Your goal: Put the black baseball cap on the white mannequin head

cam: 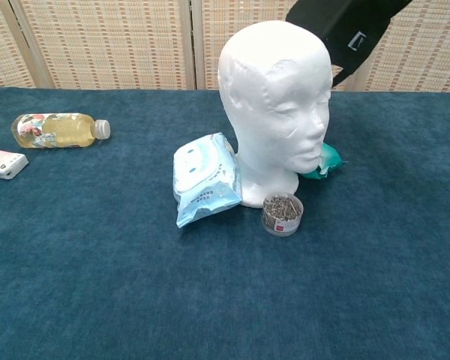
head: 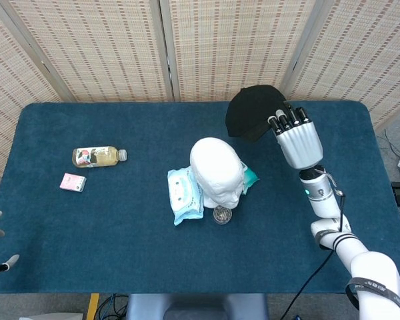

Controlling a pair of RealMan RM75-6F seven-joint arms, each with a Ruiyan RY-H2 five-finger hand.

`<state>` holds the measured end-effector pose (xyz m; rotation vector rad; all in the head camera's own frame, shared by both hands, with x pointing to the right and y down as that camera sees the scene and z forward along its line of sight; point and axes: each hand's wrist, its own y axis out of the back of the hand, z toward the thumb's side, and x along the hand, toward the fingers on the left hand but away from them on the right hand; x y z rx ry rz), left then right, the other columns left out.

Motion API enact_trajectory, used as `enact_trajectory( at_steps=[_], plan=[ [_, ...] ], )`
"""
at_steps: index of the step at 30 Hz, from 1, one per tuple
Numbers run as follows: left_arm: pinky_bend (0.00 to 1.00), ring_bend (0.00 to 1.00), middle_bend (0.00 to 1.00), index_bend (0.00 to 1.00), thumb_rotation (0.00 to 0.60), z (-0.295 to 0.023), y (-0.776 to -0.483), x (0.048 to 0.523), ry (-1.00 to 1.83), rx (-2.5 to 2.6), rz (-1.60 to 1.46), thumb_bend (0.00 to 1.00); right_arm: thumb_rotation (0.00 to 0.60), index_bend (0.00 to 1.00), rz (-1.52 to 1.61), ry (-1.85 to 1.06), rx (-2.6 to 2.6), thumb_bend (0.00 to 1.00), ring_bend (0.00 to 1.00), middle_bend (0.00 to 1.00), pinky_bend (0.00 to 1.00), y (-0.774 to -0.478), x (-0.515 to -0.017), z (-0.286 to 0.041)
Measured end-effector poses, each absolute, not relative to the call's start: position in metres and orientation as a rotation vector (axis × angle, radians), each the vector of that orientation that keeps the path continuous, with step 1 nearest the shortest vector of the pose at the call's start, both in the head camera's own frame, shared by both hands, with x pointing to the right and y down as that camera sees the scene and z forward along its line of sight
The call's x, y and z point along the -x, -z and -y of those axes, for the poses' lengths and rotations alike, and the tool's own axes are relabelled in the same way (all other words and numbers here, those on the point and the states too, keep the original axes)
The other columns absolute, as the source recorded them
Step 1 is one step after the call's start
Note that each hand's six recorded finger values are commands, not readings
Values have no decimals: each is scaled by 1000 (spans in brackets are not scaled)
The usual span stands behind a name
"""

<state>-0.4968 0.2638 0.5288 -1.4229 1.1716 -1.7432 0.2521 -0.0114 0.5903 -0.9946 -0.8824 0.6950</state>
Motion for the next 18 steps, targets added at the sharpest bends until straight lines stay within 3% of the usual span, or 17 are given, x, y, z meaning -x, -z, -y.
enact_trajectory(
  at_steps=[18],
  plan=[
    [546, 385, 417, 145, 600, -261, -518, 501, 1728, 1396, -1196, 45, 600, 789, 942, -606, 1028, 482, 321, 567, 485, -585, -188, 37]
  ],
)
